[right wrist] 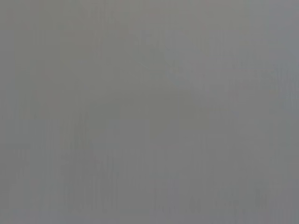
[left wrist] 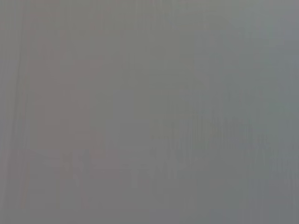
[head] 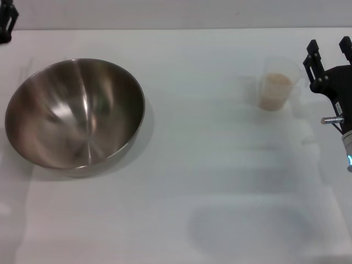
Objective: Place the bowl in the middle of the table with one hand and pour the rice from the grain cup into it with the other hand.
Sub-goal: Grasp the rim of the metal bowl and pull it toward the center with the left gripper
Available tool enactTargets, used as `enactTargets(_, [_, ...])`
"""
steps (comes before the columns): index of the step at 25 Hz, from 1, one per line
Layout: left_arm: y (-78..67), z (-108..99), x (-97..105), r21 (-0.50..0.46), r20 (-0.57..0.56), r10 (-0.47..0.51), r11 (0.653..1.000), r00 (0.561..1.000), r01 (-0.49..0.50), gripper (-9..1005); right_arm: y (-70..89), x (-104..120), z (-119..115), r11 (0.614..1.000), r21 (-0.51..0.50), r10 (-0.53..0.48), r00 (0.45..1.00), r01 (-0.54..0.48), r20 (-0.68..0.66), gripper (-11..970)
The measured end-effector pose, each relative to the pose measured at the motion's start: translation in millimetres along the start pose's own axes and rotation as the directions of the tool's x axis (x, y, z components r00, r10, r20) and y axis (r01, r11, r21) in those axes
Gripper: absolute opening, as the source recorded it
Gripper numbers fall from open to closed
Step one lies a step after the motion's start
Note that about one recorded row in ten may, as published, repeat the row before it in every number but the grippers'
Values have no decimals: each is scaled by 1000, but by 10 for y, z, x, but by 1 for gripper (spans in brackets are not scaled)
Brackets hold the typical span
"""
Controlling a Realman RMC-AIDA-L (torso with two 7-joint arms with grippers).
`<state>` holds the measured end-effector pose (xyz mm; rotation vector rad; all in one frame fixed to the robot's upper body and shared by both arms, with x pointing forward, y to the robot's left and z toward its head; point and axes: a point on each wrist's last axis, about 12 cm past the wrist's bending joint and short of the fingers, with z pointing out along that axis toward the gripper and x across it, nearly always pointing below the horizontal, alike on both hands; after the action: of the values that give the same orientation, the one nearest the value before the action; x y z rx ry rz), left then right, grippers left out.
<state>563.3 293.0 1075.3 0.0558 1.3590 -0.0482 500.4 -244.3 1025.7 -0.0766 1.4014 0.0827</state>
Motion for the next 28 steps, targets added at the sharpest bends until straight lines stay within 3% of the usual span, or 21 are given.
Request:
enactTargets(7, [-16,374,-322,45,-233,-1,999,973,12,799,-4,-1,2,1000,1,-4,1000,4,0,629])
enactTargets(11, [28,499,-642,34,-322,18,999,947,-8,798,-5,-5,10,1000,2,-6,1000,6,2,629])
enactTargets(12, [54,527,-800,20,-375,22,1000,927,-16,797,-3,-9,22,1000,-2,-8,1000,8,4,629])
enactTargets(16, [85,533,-976,7,-435,30,1000,900,-30,794,-4,-18,46,1000,-7,-13,1000,13,9,629])
enactTargets(18, [68,496,-1208,12,-538,49,999,841,-50,793,-2,-22,58,1000,-10,-15,1000,15,11,629])
enactTargets(19, [68,496,-1208,12,-538,49,999,841,-50,792,0,-26,68,1000,-12,-15,1000,16,13,629])
enactTargets(22, [30,444,-1391,48,-619,92,996,780,-80,790,12,-38,98,1000,-18,-17,1000,17,20,629])
enactTargets(25, [38,435,-1425,49,-637,93,996,765,-80,788,15,-42,107,1000,-20,-17,1000,17,22,629])
enactTargets(27, [108,412,-1457,32,-697,64,998,714,-59,787,15,-46,118,1000,-21,-19,1000,20,24,630])
enactTargets(28, [108,412,-1457,32,-697,64,998,714,-59,786,15,-46,118,1000,-21,-19,1000,20,24,630])
